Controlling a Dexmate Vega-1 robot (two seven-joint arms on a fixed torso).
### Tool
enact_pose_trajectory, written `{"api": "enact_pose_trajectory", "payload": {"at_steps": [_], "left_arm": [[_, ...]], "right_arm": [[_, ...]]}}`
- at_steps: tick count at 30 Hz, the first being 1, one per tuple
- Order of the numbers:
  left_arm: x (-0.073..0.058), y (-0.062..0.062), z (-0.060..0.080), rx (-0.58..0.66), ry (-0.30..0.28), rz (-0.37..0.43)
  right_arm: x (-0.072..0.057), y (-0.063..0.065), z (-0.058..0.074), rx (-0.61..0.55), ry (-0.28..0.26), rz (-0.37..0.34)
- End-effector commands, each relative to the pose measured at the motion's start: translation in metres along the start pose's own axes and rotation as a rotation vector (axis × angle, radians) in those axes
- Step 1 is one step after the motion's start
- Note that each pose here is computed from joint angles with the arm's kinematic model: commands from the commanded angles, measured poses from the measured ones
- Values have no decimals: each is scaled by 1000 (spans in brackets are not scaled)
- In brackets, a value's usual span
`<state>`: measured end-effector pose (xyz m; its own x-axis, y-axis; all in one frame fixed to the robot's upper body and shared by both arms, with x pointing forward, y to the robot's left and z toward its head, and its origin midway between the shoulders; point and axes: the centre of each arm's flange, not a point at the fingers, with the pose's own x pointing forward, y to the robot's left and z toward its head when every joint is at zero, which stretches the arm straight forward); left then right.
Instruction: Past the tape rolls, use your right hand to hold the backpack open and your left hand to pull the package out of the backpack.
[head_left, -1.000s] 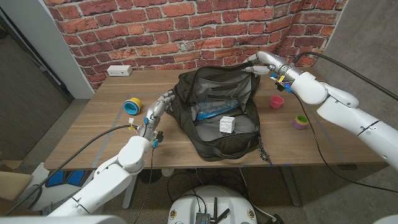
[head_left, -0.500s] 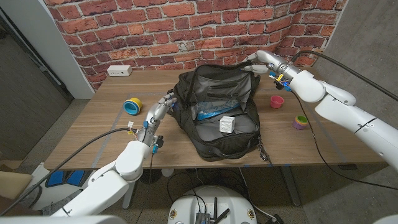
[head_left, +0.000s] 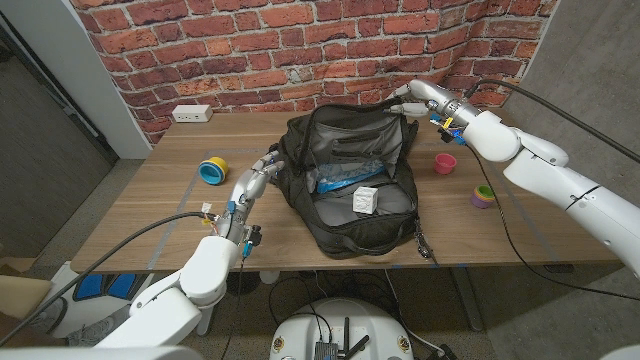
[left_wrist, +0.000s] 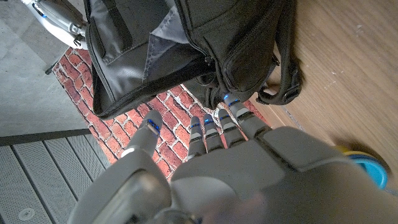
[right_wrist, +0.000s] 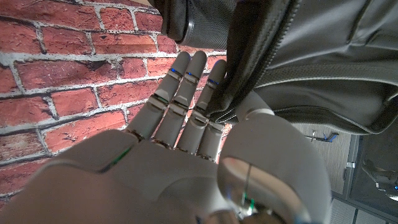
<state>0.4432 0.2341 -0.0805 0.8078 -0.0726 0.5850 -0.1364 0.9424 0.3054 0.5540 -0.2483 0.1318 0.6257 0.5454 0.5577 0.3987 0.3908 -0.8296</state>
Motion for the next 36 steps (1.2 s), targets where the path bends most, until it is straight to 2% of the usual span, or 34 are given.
{"api": "enact_pose_trajectory", "payload": {"at_steps": [1, 13, 24, 36], "left_arm": [[-17, -2, 17, 58, -19, 3], [-29, -5, 30, 156, -13, -35], [-41, -6, 44, 218, -46, -42], [-45, -10, 65, 345, -69, -113]], "right_arm": [[6, 1, 0, -1, -11, 10], [16, 3, 0, -16, -14, 32], [26, 4, 0, -18, -22, 36], [32, 7, -3, -11, -29, 40]]}}
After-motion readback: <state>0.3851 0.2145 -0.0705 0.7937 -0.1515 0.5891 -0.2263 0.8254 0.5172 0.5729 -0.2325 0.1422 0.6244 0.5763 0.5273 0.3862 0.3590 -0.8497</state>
